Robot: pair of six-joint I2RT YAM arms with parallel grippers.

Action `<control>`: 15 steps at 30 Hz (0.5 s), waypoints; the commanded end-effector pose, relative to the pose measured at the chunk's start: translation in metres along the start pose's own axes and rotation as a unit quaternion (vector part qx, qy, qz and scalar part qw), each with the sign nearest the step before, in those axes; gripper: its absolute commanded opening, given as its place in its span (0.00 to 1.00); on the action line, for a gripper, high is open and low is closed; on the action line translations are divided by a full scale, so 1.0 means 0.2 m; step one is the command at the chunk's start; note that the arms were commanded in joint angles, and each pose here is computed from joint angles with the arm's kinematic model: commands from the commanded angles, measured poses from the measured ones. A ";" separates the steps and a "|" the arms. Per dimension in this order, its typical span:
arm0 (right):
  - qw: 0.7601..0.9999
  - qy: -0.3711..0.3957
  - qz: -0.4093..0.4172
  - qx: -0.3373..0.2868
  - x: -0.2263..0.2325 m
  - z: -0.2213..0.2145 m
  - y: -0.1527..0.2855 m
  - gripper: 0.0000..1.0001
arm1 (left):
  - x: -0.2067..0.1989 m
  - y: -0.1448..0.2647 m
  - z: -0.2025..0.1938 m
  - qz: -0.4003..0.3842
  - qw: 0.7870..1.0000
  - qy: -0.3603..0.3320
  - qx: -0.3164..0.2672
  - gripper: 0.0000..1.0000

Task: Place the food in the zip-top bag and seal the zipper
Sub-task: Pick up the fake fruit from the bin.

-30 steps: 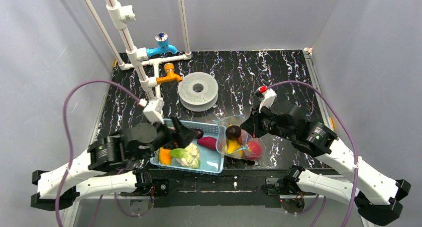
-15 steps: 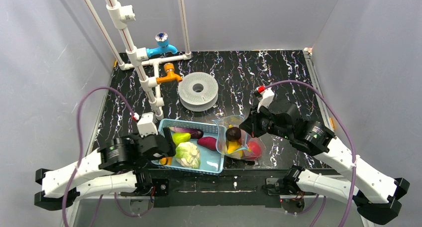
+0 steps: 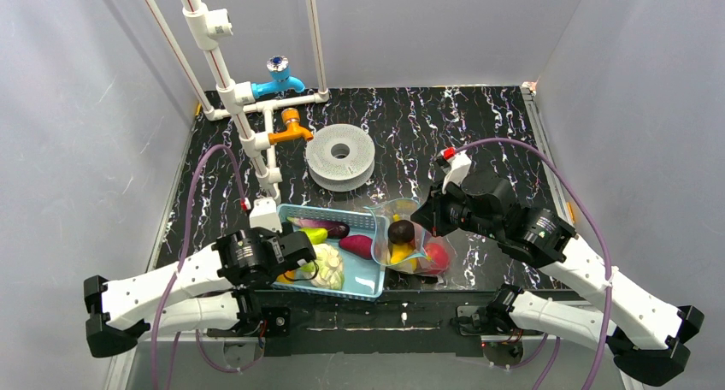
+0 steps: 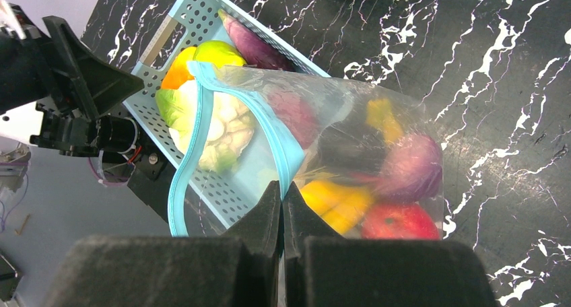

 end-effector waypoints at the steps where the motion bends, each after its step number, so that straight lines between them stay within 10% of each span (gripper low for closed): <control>1: 0.999 0.000 0.027 -0.023 0.04 0.04 0.01 0.01 | -0.05 -0.08 0.02 -0.016 0.999 -0.036 0.028 0.49; 15: 1.000 0.001 0.018 -0.025 0.03 0.04 0.02 0.01 | -0.12 -0.27 -0.02 0.076 0.980 -0.137 0.123 0.51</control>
Point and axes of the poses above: each gripper's point midway between its finger pads, its own y axis back along the fingers, its own x axis along the line the jaws close on, z = x × y, the point moved 7 cm from there along y, back along the fingers, and after that the axes turned 14 degrees about -y, right-handed, at the moved point
